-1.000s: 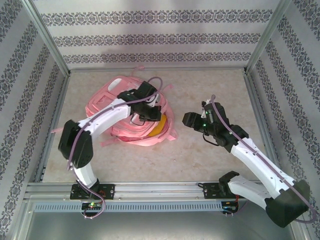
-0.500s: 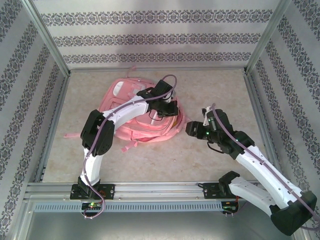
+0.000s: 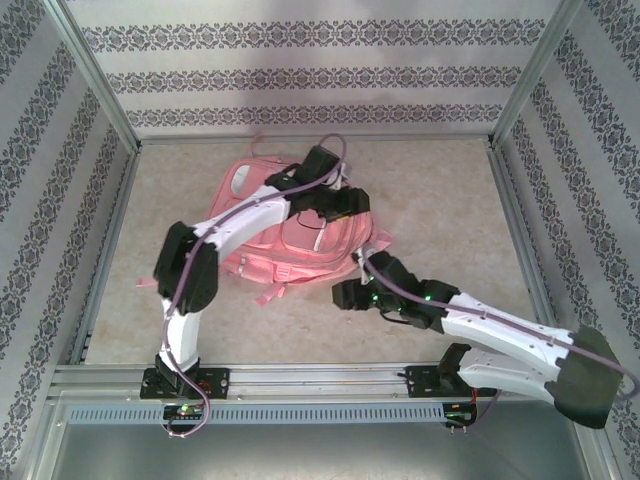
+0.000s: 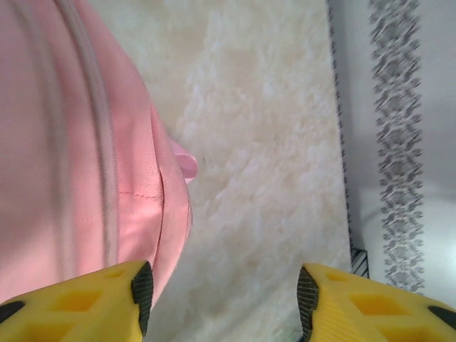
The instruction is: Pack the student bag
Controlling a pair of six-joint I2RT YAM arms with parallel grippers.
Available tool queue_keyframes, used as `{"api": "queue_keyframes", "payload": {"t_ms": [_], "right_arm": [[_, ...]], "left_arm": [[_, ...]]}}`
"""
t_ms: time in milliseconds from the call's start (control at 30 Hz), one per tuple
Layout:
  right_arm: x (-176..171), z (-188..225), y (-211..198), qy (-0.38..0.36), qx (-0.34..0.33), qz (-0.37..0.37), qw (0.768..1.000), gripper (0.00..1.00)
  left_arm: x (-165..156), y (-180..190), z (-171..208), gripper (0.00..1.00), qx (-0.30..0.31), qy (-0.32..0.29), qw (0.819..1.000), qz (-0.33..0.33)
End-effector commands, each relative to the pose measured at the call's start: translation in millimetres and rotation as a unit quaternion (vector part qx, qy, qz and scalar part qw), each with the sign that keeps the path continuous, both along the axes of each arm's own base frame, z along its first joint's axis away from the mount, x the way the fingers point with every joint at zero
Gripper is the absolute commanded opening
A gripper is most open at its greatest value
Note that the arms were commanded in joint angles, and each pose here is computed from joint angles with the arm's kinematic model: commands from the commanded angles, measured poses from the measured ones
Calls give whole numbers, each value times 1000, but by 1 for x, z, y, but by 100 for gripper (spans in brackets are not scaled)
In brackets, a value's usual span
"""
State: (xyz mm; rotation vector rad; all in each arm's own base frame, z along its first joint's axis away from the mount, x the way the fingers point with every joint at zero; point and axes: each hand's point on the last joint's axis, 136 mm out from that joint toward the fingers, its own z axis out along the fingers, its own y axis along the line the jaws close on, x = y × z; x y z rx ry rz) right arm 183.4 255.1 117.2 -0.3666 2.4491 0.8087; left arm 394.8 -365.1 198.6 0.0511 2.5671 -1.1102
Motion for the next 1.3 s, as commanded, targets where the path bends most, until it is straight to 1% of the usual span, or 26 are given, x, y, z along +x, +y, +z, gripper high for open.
{"api": "queue_keyframes", "payload": {"t_ms": [0, 100, 133, 167, 267, 367, 500, 700, 867, 1067, 1267], "right_arm": [[15, 16, 41, -50, 68, 9, 996, 59], [15, -5, 71, -29, 75, 18, 997, 59], [16, -10, 83, -27, 76, 20, 997, 59], [16, -13, 92, -25, 81, 18, 996, 59], [27, -33, 111, -10, 96, -20, 995, 57], [37, -49, 125, 5, 110, -51, 993, 56], [42, -65, 142, 11, 103, -59, 993, 55], [50, -89, 139, 23, 81, -93, 992, 52], [48, -100, 139, 41, 74, -105, 991, 50], [44, -110, 138, 56, 45, -108, 992, 42], [41, -121, 137, 74, -10, -109, 991, 37]], "left_arm": [[2, 64, 58, 59, 23, -59, 996, 69], [-6, 120, 72, 59, 68, -73, 985, 144], [-11, 134, 78, 59, 74, -81, 981, 163], [-15, 144, 83, 60, 76, -87, 978, 176], [-29, 178, 94, 61, 84, -96, 967, 222], [-42, 198, 101, 62, 74, -98, 961, 248], [-55, 209, 99, 62, 81, -94, 961, 248], [-65, 222, 96, 63, 81, -86, 960, 255], [-68, 224, 96, 63, 84, -88, 960, 252], [-68, 224, 94, 63, 82, -83, 960, 256], [-66, 224, 94, 63, 80, -82, 959, 260]]}}
